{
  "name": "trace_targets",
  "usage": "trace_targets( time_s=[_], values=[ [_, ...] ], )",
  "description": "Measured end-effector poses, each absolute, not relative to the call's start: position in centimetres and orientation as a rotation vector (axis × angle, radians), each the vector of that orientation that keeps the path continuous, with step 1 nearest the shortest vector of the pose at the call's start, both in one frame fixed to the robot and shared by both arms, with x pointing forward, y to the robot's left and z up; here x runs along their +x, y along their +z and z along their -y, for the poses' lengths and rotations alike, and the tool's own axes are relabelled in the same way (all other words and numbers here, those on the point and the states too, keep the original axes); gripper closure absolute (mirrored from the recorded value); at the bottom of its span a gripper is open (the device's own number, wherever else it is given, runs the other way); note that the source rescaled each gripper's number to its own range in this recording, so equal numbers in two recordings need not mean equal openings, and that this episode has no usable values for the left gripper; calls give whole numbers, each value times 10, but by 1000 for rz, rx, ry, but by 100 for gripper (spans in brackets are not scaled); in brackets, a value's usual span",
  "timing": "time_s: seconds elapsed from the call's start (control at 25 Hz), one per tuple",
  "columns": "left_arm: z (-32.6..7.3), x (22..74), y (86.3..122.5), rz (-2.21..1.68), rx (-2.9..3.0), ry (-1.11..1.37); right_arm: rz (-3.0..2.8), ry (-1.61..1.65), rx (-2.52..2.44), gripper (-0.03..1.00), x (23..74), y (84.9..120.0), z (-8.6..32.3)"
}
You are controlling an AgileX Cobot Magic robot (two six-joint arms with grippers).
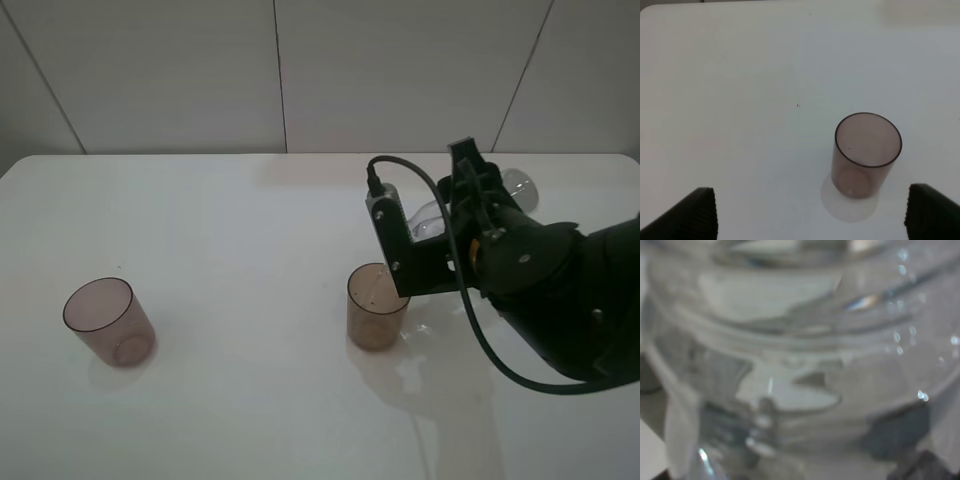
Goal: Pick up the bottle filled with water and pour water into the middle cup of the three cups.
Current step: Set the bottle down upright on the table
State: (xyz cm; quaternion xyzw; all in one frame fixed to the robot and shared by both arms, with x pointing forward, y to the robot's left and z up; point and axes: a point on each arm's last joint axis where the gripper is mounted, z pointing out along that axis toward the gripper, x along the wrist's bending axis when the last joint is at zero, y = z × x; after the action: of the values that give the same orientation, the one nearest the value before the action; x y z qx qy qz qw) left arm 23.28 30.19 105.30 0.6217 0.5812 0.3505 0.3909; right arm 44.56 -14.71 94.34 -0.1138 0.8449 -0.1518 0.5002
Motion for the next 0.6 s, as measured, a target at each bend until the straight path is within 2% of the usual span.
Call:
trace_targets(
  time_s=[0.6],
  values=[
    [-302,233,1053,-1477,1579,890,-1996,-420,-306,95,447,947,149]
  ],
)
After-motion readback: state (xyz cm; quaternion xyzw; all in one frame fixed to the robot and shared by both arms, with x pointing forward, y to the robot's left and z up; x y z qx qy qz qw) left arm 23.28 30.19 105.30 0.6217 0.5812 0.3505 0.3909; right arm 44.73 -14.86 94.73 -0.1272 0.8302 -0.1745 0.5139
